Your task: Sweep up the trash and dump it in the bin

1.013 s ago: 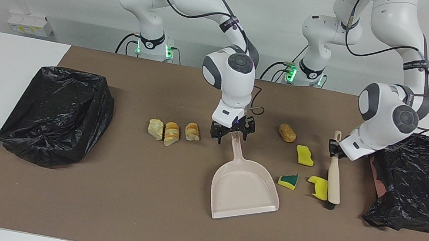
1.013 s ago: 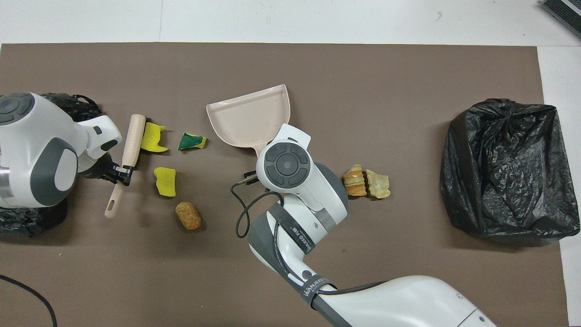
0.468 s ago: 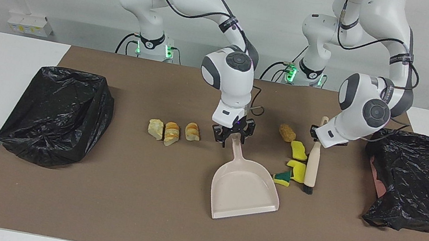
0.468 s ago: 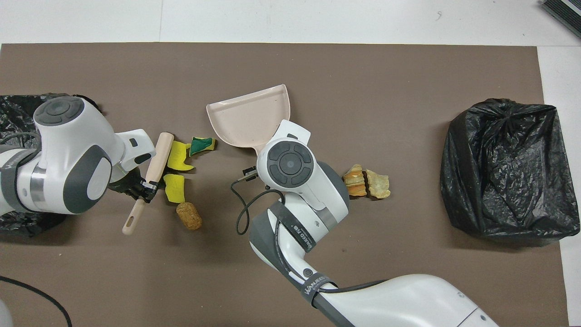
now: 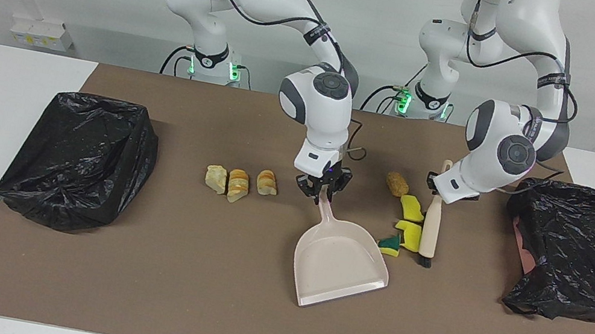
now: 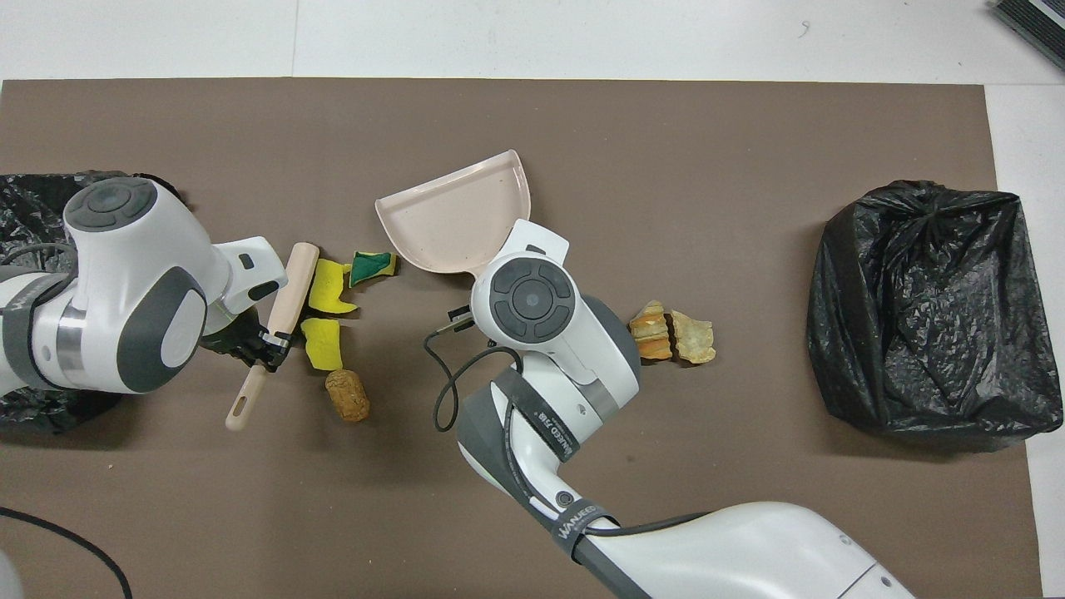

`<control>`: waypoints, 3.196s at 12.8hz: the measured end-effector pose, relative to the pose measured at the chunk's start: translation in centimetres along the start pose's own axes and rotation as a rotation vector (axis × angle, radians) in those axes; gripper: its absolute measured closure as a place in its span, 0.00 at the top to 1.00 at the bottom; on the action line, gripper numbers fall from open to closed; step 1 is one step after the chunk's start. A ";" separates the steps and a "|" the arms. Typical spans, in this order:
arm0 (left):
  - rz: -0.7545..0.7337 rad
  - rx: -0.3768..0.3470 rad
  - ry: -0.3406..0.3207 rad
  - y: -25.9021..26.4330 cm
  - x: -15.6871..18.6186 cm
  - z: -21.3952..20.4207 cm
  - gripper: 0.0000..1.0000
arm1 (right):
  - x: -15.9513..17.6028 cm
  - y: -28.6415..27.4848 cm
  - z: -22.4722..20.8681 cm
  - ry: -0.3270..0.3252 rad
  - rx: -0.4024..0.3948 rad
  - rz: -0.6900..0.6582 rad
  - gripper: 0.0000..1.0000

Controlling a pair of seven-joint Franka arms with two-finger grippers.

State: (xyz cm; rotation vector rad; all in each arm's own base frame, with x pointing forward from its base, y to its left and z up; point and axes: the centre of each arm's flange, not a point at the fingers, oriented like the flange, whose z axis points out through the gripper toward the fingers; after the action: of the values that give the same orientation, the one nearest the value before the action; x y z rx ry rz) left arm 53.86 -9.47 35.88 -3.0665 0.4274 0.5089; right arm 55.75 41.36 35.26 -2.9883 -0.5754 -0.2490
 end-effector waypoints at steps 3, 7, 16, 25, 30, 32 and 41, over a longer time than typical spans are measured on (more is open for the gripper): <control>-0.011 0.000 0.018 -0.6 -0.3 -0.9 0.25 | 0.6 2.7 -0.6 -0.014 -0.008 -0.250 0.31; -0.047 -0.004 0.059 -2.0 -1.5 -3.0 0.25 | 0.5 8.6 -5.4 -0.093 -0.024 -0.492 0.31; -0.188 -0.007 0.135 -1.8 -4.0 0.9 0.25 | -3.9 8.0 -2.5 -0.210 0.146 -1.074 0.31; 0.049 -0.077 0.122 12.4 -3.5 2.5 0.25 | -4.0 7.3 -2.4 -0.209 0.145 -1.076 0.31; 0.040 -0.111 0.129 18.8 -4.4 1.7 0.25 | -4.0 7.3 -2.4 -0.210 0.146 -1.076 0.31; -0.040 -0.128 0.153 18.1 -4.3 -0.3 0.25 | -4.1 7.3 -2.4 -0.210 0.146 -1.075 0.31; -0.438 -0.160 -0.021 7.6 -11.4 -0.2 0.25 | -4.0 7.4 -2.3 -0.206 0.145 -1.083 0.31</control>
State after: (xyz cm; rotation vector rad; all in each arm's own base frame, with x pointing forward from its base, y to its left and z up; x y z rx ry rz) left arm 41.53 -13.73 39.94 -3.1543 -0.2980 0.5740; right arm 54.51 32.79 36.41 -2.2572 -2.0543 0.0509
